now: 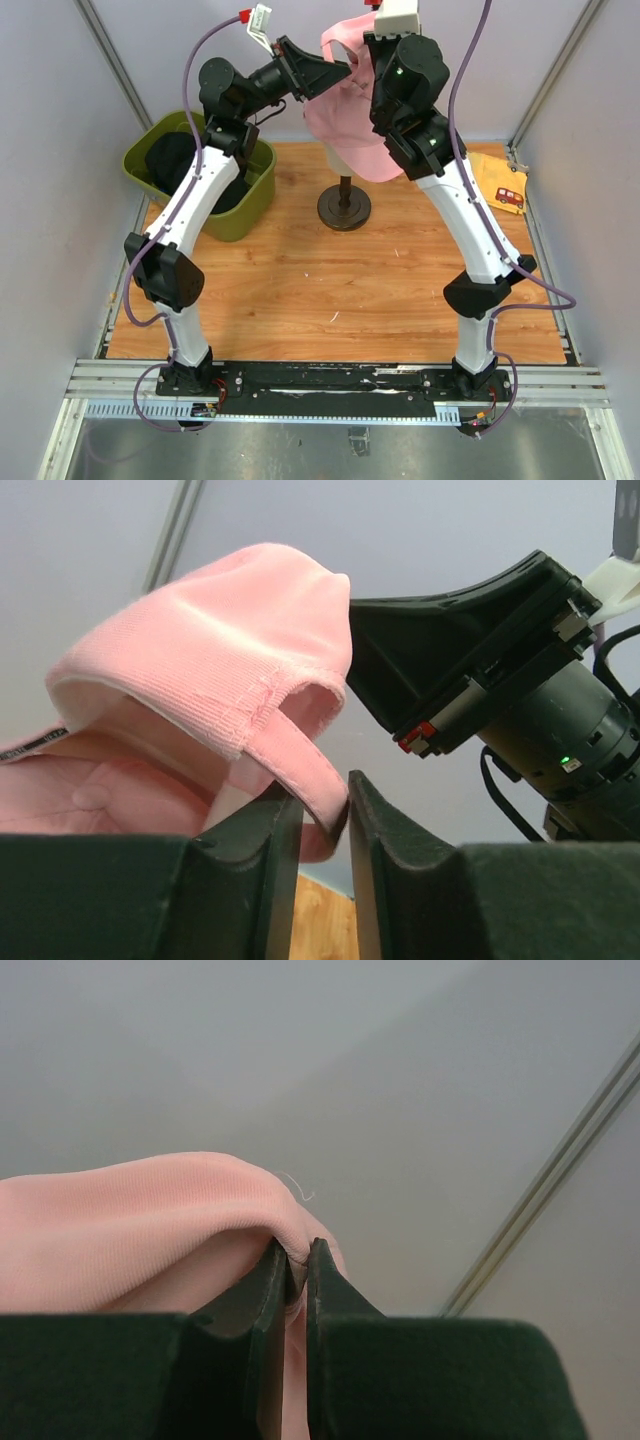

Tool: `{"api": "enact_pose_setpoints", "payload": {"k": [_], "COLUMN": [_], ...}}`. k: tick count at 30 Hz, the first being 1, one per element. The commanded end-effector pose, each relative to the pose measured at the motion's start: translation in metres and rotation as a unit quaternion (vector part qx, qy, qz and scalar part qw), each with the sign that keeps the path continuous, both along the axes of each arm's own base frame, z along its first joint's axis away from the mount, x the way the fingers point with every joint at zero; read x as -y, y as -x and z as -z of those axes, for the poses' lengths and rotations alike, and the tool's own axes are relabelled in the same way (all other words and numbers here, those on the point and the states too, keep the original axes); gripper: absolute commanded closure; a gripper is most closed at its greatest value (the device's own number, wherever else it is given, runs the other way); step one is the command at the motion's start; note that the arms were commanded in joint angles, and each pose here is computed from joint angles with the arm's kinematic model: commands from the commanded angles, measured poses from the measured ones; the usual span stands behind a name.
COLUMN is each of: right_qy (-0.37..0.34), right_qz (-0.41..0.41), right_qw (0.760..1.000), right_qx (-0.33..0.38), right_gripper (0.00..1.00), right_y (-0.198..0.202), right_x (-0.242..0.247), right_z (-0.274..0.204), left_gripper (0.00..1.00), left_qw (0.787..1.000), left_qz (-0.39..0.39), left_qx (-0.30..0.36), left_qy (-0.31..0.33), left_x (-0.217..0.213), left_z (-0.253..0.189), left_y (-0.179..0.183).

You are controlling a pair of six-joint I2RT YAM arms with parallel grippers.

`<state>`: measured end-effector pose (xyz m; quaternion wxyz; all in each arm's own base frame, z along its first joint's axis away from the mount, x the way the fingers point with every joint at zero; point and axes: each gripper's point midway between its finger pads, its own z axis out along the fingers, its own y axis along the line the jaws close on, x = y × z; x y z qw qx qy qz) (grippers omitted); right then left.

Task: Stack the hats
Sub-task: Stack the hat on the hat.

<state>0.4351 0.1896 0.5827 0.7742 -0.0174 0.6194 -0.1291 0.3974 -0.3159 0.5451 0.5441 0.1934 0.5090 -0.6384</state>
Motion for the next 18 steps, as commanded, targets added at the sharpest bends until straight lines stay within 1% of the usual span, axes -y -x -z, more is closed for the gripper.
{"api": "enact_pose_setpoints", "payload": {"k": [1,5,8,13,18], "right_qy": [-0.015,-0.011,-0.010,-0.004,0.004], "right_qz": [0.001,0.005,0.008,0.008,-0.001], "right_qw": [1.000,1.000,1.000,1.000,1.000], "right_qx": [0.015,0.016,0.014,0.010,-0.003], "right_gripper": [0.99,0.99,1.00,1.00,0.99], "right_y": [0.006,0.009,0.011,0.016,0.017], "right_x": [0.012,0.017,0.023,0.027,0.025], "right_z": [-0.012,-0.014,-0.014,-0.014,-0.007], "left_gripper": [0.78,0.93,0.99,0.99,1.00], "left_qw": [0.999,0.997,0.994,0.987,0.986], "left_qz": [-0.018,-0.051,-0.066,-0.094,-0.100], "left_qx": [0.034,0.045,0.049,0.022,-0.004], "left_qy": [0.022,0.043,0.079,0.124,0.136], "left_x": [-0.005,-0.016,-0.032,-0.059,-0.067], "left_z": [-0.022,-0.035,-0.049,-0.053,-0.048], "left_y": [0.008,0.006,0.006,-0.004,-0.011]}}
